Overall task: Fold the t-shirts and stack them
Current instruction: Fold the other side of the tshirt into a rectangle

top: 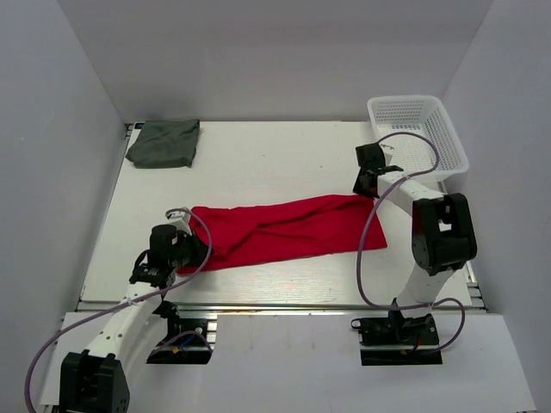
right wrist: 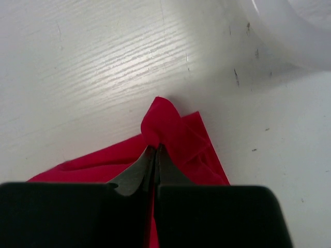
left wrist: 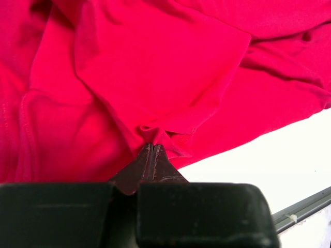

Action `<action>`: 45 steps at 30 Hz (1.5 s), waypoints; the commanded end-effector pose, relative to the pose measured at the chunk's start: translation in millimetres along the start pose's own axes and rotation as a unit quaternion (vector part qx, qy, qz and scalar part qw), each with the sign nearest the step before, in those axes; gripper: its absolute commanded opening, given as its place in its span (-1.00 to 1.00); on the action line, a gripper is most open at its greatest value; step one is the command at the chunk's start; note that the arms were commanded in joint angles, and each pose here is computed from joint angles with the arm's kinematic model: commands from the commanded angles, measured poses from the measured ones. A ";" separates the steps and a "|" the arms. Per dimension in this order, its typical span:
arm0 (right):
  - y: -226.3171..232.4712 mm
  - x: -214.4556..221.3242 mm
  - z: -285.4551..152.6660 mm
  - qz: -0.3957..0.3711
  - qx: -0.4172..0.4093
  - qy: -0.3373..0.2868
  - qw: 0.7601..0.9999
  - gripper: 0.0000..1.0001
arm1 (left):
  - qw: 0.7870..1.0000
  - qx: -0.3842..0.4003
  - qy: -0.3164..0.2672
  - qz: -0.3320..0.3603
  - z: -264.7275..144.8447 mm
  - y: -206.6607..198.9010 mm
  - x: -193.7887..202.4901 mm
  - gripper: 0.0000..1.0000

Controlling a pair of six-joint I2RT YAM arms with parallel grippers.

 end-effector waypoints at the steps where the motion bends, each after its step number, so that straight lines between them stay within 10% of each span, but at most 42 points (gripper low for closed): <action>1: 2.3 -19.1 -18.0 0.024 -0.039 -0.059 0.997 -1.00 | 1.000 -0.016 0.002 -0.010 -5.1 0.9 5.9 -1.00; 8: -8.6 -7.8 -20.0 0.029 -0.031 -0.058 0.997 -1.00 | 0.999 -0.017 0.025 -0.023 -1.4 4.2 19.0 -1.00; 12: -17.1 5.0 -24.5 0.048 -0.026 -0.047 0.997 -0.87 | 0.998 -0.018 0.046 -0.029 0.2 4.0 18.7 -0.25; 15: -36.2 27.3 -29.7 0.069 -0.003 -0.035 0.997 -0.17 | 0.998 -0.015 0.053 -0.031 -1.4 2.0 15.6 0.51; 19: -66.0 42.4 -44.0 0.109 0.069 -0.057 0.990 0.19 | 0.999 -0.012 0.041 -0.033 -6.5 -2.3 6.4 1.00; 26: -59.6 27.2 -69.8 0.101 0.014 -0.074 0.992 0.81 | 0.999 -0.011 -0.015 -0.033 -10.7 -11.1 -26.0 1.00; 38: 21.0 17.7 -47.6 -0.027 -0.227 0.014 0.973 0.81 | 0.999 0.005 -0.048 -0.011 28.9 -16.3 -93.0 1.00; 45: 13.8 38.9 -20.5 -0.006 -0.203 0.075 0.976 0.81 | 0.998 0.013 0.035 -0.053 84.9 1.7 -86.3 1.00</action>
Point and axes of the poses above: each gripper's point midway between its finger pads, its own z axis out along the fingers, its own y axis along the line the jaws close on, x = y × z, the point moved 10 cm from there along -z, back along the fingers, and after that the axes turned 10 degrees about z, right-handed, at the moved point
